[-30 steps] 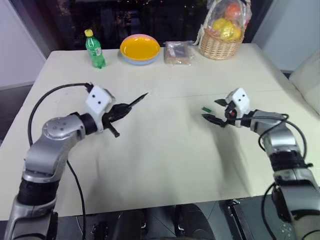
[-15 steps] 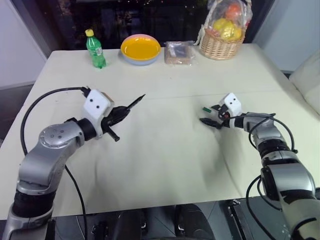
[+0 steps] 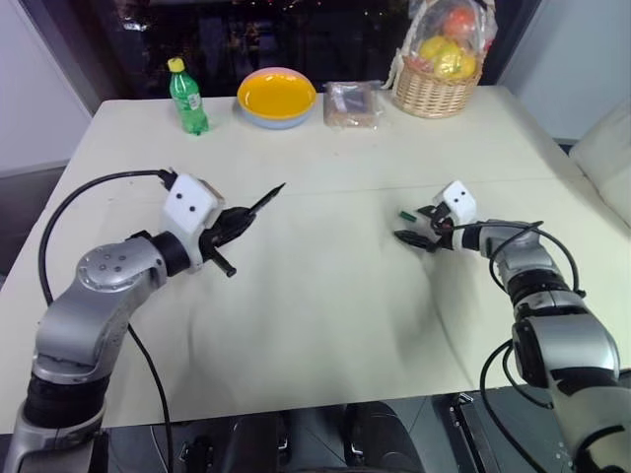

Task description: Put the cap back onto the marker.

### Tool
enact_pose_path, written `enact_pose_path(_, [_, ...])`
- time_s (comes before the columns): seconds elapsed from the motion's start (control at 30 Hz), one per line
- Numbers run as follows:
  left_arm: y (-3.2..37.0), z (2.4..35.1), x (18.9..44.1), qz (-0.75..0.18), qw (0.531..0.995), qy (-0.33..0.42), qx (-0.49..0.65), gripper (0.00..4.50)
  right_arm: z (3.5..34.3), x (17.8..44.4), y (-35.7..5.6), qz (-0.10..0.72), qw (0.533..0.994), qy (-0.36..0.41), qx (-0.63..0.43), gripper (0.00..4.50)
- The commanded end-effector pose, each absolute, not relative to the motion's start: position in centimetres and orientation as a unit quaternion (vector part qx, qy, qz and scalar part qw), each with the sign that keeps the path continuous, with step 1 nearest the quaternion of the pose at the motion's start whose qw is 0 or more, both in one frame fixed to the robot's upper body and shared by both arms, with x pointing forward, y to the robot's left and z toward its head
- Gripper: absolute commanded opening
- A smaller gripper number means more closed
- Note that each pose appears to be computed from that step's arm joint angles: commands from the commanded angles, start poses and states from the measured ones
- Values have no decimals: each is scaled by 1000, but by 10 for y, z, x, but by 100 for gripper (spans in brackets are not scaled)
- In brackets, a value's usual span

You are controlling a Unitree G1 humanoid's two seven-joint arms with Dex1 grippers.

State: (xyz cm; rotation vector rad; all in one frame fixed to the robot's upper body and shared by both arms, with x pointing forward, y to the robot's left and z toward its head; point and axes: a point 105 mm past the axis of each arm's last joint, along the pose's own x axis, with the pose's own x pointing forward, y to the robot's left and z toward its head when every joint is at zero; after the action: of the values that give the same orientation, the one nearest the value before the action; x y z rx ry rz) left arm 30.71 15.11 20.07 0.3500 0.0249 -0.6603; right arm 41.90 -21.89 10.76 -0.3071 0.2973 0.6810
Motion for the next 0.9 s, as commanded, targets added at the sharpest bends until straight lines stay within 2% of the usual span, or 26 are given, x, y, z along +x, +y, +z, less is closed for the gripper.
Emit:
enact_pose_path(0.03, [148, 216, 304, -322, 929, -19, 181, 5, 127, 428, -214, 325, 930, 122, -117, 450])
enact_pose_path(0.23, [147, 217, 304, -319, 930, -22, 181, 5, 129, 430, -210, 326, 932, 130, -87, 450])
enact_pose_path(0.83, [146, 219, 307, -320, 930, -25, 182, 5, 118, 427, -220, 310, 930, 157, -117, 450])
enact_pose_path(0.9, [147, 219, 307, -319, 930, -24, 182, 0, 118, 427, -220, 311, 930, 158, -116, 394])
